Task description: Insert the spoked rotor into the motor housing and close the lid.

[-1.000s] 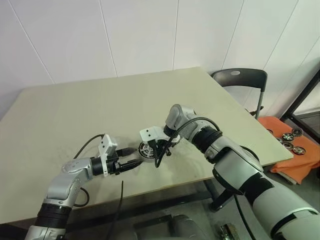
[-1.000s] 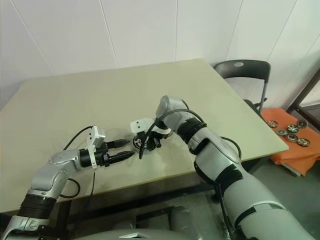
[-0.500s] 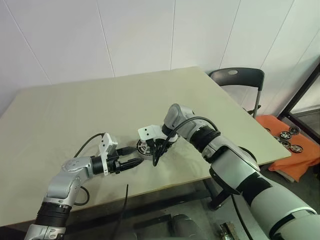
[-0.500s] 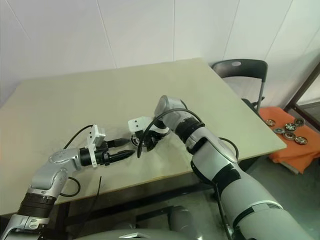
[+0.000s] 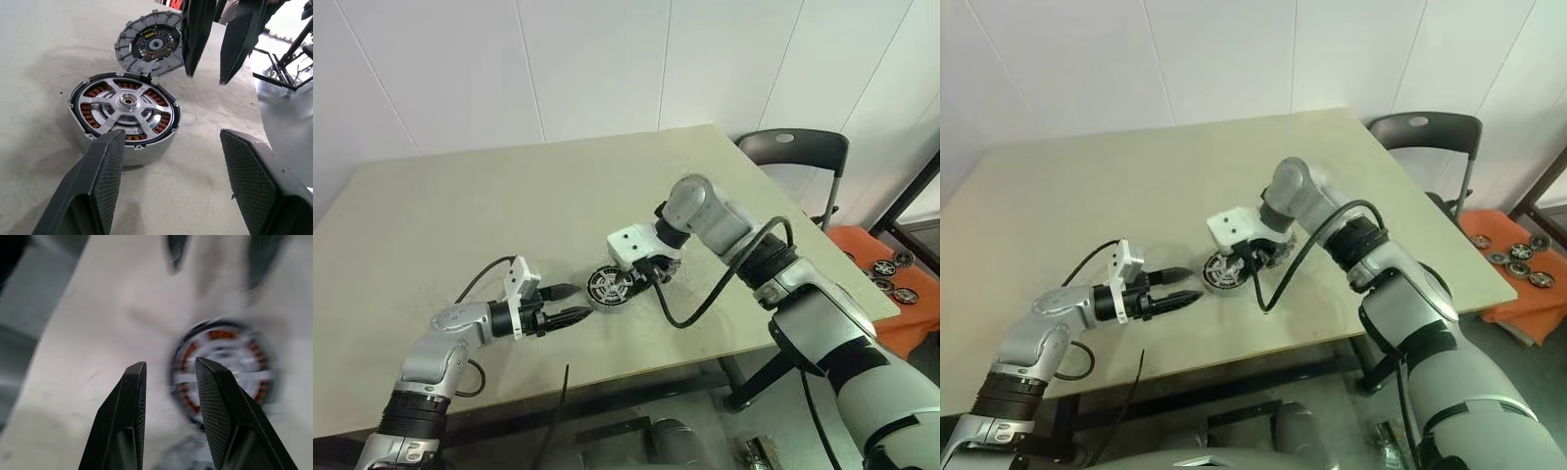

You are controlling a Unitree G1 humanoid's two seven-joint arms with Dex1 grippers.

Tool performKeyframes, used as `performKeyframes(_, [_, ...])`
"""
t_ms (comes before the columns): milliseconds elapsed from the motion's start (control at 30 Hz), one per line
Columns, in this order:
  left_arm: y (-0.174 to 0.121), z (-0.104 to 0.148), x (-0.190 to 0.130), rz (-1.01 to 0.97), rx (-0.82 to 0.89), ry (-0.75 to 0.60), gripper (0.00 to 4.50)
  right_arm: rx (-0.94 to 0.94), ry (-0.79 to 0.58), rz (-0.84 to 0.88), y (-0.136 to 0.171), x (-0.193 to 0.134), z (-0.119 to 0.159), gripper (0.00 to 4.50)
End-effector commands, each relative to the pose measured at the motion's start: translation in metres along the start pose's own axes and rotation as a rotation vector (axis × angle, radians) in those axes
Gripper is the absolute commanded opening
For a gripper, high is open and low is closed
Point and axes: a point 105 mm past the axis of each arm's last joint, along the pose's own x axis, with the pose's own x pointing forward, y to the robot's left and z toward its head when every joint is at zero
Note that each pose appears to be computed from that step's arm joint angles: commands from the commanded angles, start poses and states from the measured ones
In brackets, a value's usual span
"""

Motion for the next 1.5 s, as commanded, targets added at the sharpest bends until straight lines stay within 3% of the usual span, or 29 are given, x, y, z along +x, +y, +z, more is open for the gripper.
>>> performKeyframes(33, [0.004, 0.015, -0.005, 0.003, 0.042, -0.03, 3.29, -0.073, -0.174, -0.217, -0.024, -0.046, 0.034, 1.67])
performKeyframes(167, [0.005, 0.014, -0.006, 0.003, 0.042, -0.03, 3.29, 0.002, -0.337, -0.315, -0.027, -0.078, 0.043, 1.67])
performKeyframes(300, [0.014, 0.029, -0.008, 0.042, 0.047, -0.088, 3.29, 0.155, -0.516, -0.628, -0.042, -0.122, 0.026, 1.67])
performKeyframes(433, [0.014, 0.034, -0.013, 0.029, 0.064, -0.067, 3.29, 0.233, -0.45, -0.834, -0.036, -0.131, -0.022, 1.67])
performKeyframes(800, [0.008, 0.037, -0.028, -0.035, 0.085, 0.026, 3.29, 0.59, -0.198, -1.009, 0.024, -0.096, -0.137, 1.67])
performKeyframes(1200, [0.002, 0.038, -0.022, -0.09, 0.092, 0.051, 3.29, 0.828, -0.293, -1.082, 0.039, -0.062, -0.161, 1.67])
performKeyframes(1300, [0.0, 0.033, -0.023, -0.092, 0.086, 0.062, 3.29, 0.826, -0.334, -1.067, 0.036, -0.052, -0.154, 1.03])
performKeyframes(1400, [0.001, 0.034, -0.027, -0.081, 0.085, 0.062, 3.29, 0.825, -0.366, -0.974, 0.04, -0.035, -0.142, 0.03])
performKeyframes(1500, [0.001, 0.033, -0.029, -0.072, 0.083, 0.061, 3.29, 0.836, -0.36, -0.917, 0.043, -0.024, -0.137, 0.03])
